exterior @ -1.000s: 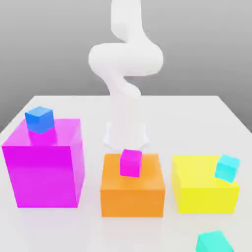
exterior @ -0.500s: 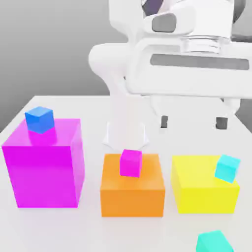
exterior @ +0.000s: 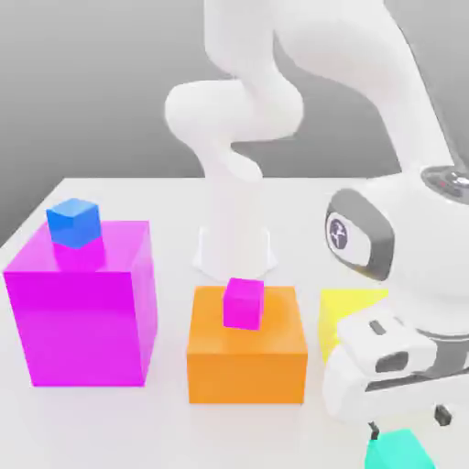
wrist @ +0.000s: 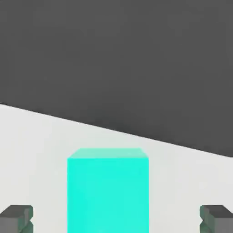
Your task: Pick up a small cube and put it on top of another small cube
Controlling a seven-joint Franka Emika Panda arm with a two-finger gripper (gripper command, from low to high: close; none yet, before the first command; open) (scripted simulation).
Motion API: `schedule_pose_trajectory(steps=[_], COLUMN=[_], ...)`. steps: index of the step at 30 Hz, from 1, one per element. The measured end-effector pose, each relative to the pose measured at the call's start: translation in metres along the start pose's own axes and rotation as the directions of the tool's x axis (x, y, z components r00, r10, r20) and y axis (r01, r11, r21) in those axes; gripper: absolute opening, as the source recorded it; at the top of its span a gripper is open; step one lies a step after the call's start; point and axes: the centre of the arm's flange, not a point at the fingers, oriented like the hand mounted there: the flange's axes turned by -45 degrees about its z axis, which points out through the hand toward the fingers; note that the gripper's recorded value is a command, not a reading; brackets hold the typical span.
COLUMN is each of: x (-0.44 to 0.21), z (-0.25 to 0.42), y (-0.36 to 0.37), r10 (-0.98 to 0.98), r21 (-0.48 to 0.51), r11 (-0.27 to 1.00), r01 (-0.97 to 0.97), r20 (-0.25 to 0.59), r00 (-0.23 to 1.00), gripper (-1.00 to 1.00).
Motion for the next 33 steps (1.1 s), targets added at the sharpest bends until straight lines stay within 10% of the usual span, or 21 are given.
schedule_pose_trajectory(steps=[1,33], x=[-0.001,-0.152], z=[0.015,-0.178], y=[0.000,0.110], r10=[-0.001,0.542], r21=[0.000,-0.053], r11=[1.000,0.839], r01=[0.001,-0.542], r20=[0.001,-0.009], r00=[1.000,0.840], gripper=[-1.00,-1.00])
